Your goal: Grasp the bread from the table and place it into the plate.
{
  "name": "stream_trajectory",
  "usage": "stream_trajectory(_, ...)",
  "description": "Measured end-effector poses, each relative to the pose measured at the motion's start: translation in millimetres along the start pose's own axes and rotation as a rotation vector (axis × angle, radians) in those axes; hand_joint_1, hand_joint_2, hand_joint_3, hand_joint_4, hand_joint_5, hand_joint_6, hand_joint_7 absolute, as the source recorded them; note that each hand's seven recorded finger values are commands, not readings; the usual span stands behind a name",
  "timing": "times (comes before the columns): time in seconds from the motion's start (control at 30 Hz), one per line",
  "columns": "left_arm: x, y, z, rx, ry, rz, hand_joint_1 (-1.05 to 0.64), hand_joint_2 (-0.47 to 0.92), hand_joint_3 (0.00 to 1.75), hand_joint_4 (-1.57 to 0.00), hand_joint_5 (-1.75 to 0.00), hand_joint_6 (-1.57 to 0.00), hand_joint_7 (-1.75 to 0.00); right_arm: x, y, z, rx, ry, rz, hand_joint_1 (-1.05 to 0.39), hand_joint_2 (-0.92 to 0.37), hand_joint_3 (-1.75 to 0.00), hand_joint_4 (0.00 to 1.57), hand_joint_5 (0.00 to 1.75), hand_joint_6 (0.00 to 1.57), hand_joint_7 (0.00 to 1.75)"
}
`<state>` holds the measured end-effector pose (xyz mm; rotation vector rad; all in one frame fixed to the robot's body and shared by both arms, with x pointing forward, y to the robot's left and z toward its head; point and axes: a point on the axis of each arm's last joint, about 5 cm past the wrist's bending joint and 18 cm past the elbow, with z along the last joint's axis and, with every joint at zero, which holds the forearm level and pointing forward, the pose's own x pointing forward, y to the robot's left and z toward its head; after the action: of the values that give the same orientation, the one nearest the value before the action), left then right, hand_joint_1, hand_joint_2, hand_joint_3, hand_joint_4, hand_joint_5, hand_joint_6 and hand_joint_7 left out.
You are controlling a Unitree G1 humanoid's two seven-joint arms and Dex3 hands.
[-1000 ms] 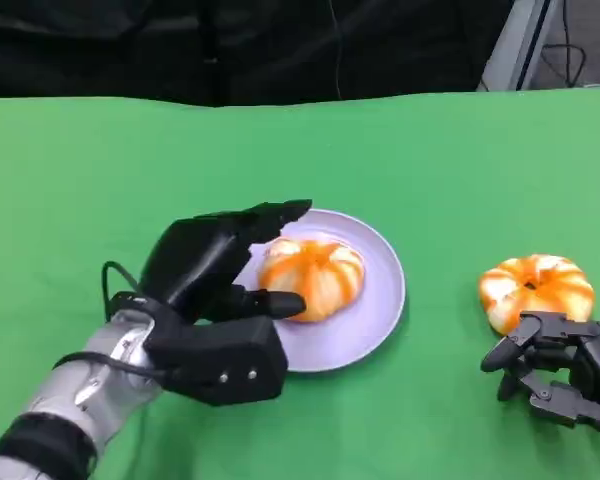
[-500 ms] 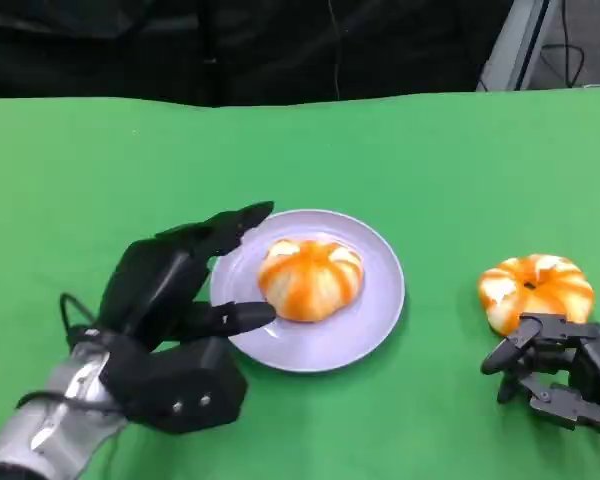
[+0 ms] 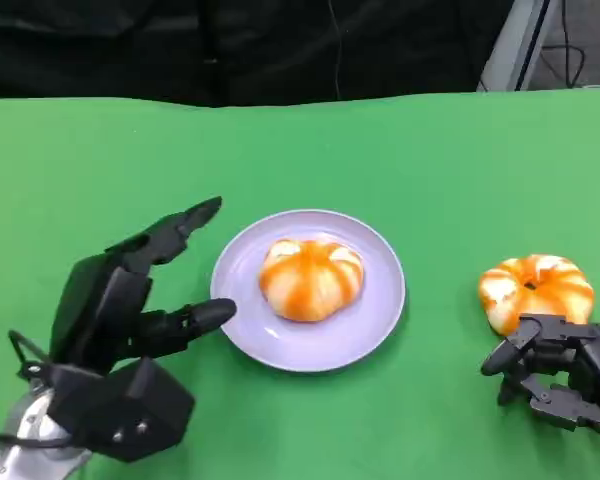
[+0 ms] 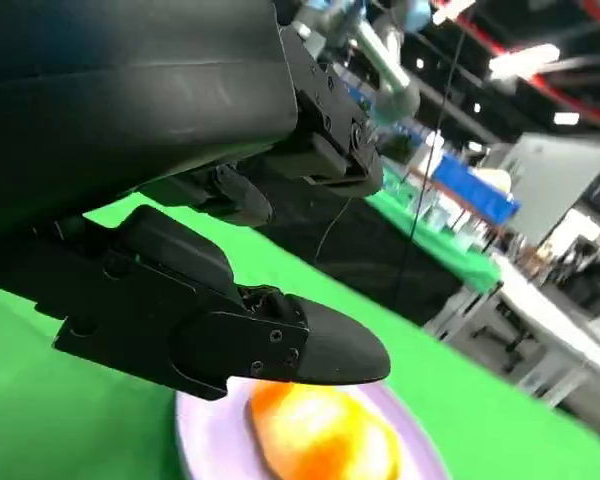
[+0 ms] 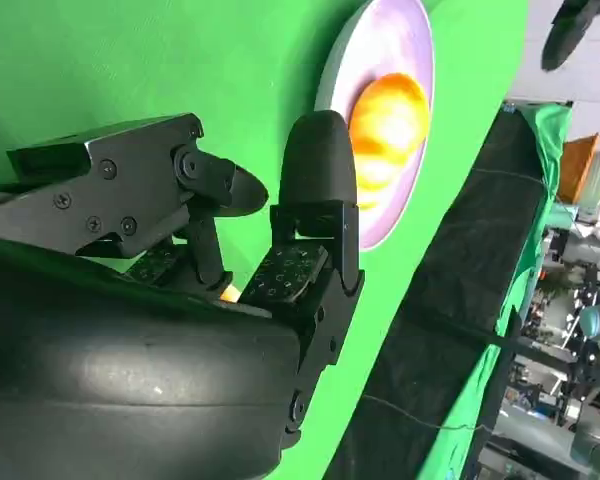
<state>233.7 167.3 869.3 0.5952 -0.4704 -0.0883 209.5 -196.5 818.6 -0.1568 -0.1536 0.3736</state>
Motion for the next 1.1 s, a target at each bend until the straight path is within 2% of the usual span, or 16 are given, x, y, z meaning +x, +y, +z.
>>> stream_trajectory(0.17, -6, 2.3, -0.8, -0.051, -0.015, 0.049, -0.73, 0.92, 0.25, -0.7, -0.04, -0.58, -0.03, -0.2, -0.3, -0.2, 0.005, 0.002, 0.003, 0.08, -0.83, -0.65, 0.89, 1.39, 0.93, 0.99)
stream_trajectory(0.53, -23, 8.6, -11.6, -0.162, 0.017, 0.167, -0.67, 0.92, 0.23, -0.74, -0.02, -0.61, -0.02, -0.6, -1.1, -0.4, 0.012, 0.003, 0.001, 0.09, -0.83, -0.66, 0.89, 1.39, 0.93, 0.99)
stream_trajectory(0.87, -35, 9.0, -17.3, -0.189, 0.011, 0.179, -0.71, 0.92, 0.21, -0.76, -0.02, -0.64, -0.02, -1.6, -3.2, -0.4, 0.017, 0.001, -0.004, 0.08, -0.83, -0.65, 0.89, 1.38, 0.94, 0.98)
stream_trajectory(1.1, -44, 3.0, -22.9, -0.195, 0.071, 0.164, -0.7, 0.92, 0.2, -0.77, -0.01, -0.64, -0.01, -1.9, -4.0, -0.3, 0.014, 0.002, -0.005, 0.08, -0.82, -0.66, 0.89, 1.39, 0.94, 0.98)
